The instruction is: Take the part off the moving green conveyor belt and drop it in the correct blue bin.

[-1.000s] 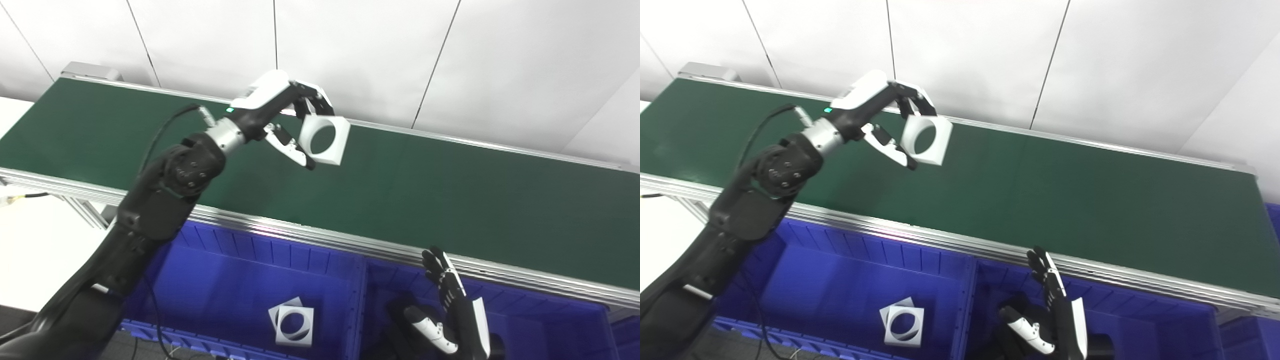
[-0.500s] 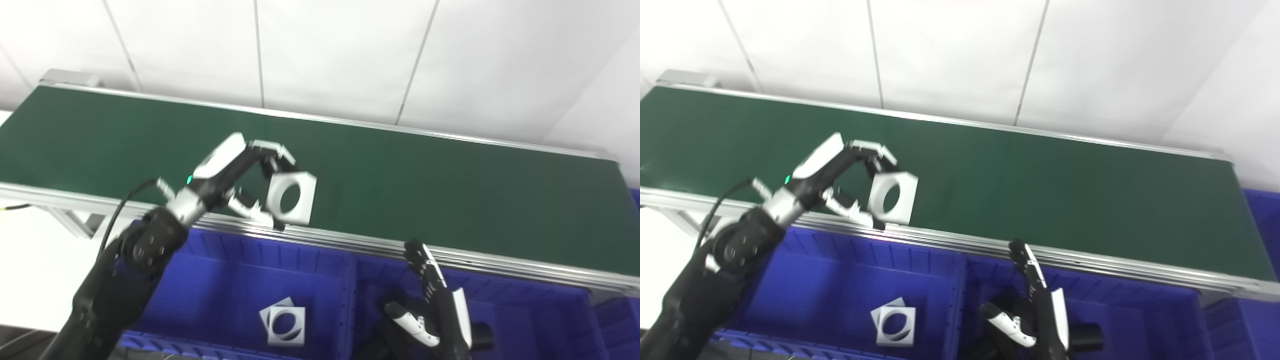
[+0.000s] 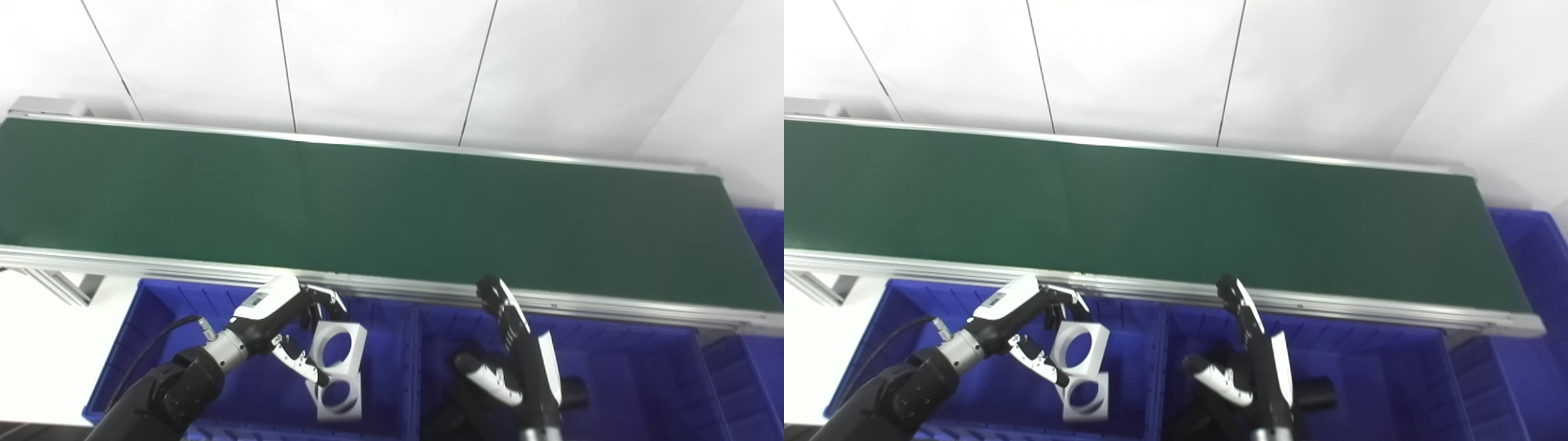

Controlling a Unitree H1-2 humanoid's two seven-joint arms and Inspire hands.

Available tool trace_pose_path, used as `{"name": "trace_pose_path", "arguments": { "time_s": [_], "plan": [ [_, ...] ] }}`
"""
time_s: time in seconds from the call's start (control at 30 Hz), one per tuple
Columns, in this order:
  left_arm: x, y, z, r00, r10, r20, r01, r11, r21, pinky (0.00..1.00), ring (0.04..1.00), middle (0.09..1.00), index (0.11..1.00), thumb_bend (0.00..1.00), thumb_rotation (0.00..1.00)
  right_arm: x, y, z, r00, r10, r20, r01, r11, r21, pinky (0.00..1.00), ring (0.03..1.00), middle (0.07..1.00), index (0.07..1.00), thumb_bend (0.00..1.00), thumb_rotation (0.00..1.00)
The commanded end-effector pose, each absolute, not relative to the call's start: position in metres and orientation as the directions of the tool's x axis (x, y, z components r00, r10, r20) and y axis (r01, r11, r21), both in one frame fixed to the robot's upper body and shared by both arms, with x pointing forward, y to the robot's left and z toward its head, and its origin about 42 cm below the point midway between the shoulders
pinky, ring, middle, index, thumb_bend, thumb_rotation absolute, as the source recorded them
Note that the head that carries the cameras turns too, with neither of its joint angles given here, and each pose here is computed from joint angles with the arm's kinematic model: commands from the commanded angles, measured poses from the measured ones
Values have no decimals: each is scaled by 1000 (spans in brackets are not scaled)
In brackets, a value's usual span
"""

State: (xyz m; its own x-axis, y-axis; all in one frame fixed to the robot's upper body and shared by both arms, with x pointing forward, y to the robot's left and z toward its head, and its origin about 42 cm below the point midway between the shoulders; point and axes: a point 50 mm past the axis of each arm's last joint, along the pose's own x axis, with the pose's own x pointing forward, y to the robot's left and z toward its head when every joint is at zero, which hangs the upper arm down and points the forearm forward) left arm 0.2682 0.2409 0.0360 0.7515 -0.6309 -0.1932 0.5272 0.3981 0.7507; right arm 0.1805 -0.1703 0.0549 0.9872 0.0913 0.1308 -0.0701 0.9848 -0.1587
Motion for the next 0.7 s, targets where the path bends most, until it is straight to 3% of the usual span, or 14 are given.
{"name": "trace_pose_path", "arguments": {
  "time_s": [0.0,0.23,0.27,0.3,0.33,0.37,0.4,0.5,0.67],
  "plan": [
    [279,237,49,749,-644,-158,495,386,778,406,389,479,541,494,0,185,-168,68,980,83,181,-56,988,-145,867,871,883,913,914,665],
    [271,223,42,724,-618,-306,548,247,799,436,394,475,562,492,0,185,-169,71,980,87,179,-62,988,-142,884,869,887,916,897,657],
    [270,221,42,722,-612,-323,555,232,799,485,507,475,539,505,0,185,-169,72,980,87,179,-62,988,-140,887,869,888,916,897,656],
    [268,221,42,721,-605,-337,559,220,800,537,583,578,519,506,31,185,-169,72,980,87,180,-63,989,-137,889,870,888,915,895,653],
    [267,220,42,717,-597,-359,566,197,801,699,729,739,711,630,233,184,-169,72,980,88,180,-64,988,-137,887,881,887,917,894,652],
    [265,221,42,714,-584,-385,581,188,792,720,745,756,729,643,261,184,-170,72,980,89,179,-64,988,-139,887,883,887,917,894,652],
    [263,221,43,713,-575,-402,594,189,782,799,814,829,808,721,395,184,-170,72,980,88,177,-64,988,-141,884,885,887,918,898,658],
    [257,222,45,728,-567,-386,595,242,766,895,908,921,923,855,608,183,-169,73,980,86,179,-63,990,-128,888,884,887,916,901,647],
    [238,222,59,816,-526,-240,540,546,641,860,924,947,957,918,696,181,-170,72,981,85,176,-60,988,-142,866,871,883,911,904,658]
  ]
}}
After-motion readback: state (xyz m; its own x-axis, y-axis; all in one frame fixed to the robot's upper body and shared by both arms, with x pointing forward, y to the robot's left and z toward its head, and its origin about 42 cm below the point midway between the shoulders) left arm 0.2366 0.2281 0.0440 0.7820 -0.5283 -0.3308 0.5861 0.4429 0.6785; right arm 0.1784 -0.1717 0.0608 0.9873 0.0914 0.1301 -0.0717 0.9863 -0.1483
